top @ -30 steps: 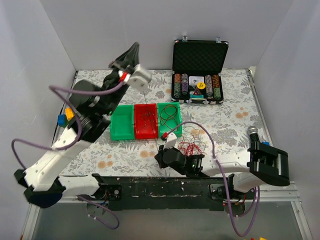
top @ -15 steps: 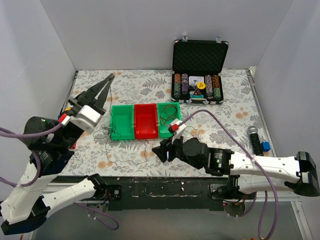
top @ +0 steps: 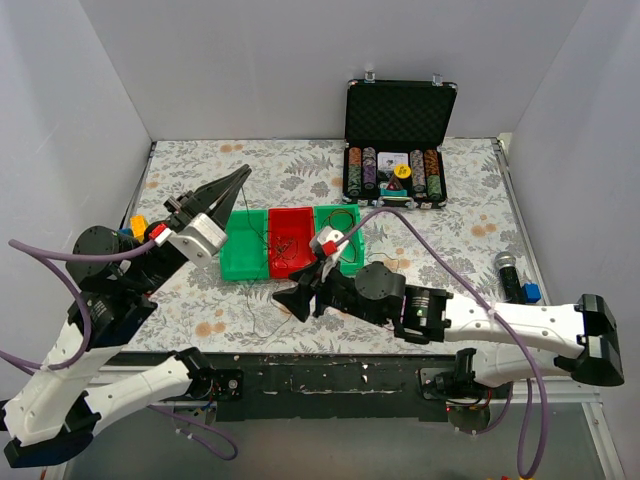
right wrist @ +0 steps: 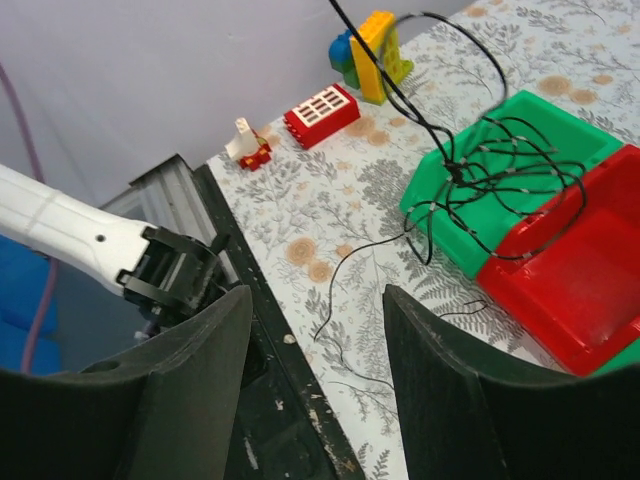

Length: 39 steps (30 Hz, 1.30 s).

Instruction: Untangle the cables

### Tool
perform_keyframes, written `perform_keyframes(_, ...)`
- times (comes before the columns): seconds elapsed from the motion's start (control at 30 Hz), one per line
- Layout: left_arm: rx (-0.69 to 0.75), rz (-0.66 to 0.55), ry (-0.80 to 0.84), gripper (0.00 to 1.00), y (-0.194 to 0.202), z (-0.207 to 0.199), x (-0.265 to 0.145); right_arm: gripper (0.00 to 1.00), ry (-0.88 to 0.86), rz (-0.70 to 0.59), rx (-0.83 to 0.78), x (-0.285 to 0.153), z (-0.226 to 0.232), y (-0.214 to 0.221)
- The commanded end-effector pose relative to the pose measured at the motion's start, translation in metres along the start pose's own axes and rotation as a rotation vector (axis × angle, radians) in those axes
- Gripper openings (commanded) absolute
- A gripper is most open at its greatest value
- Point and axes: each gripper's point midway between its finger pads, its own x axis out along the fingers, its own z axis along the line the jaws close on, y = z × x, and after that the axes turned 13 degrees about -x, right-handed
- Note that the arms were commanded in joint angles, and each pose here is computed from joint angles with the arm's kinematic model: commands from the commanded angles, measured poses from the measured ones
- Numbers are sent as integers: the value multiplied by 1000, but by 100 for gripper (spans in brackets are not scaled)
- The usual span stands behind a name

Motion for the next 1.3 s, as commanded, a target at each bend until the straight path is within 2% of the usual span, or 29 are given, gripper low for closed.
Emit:
perform_keyframes(0.0,-17,-23,4,0,-12,2,-3,63,92,-79,-34,12,-16,-23)
perform_keyframes(0.23,-26,-29,5,0,-15,3,-4,63,236,-102,-57,23,-44,-25)
perform_keyframes(0.37,-28,-30,4,0,-16,4,-4,63,123,-133,-43,33,-25,-31)
perform_keyframes(0.57,-26,-31,3,0,-16,3,-6,62,42,-149,-18,33,-11,-33)
perform_keyframes(0.83,-40,-46,5,0,-21,4,-7,61,36,-167,15,37,-16,-37)
perform_keyframes(1.1,-87,-68,15,0,-35,5,-7,62,86,-141,-33,57,-24,-31)
perform_keyframes(1.27,-90,-70,18,0,-37,6,-7,63,85,-179,-54,65,-24,-33)
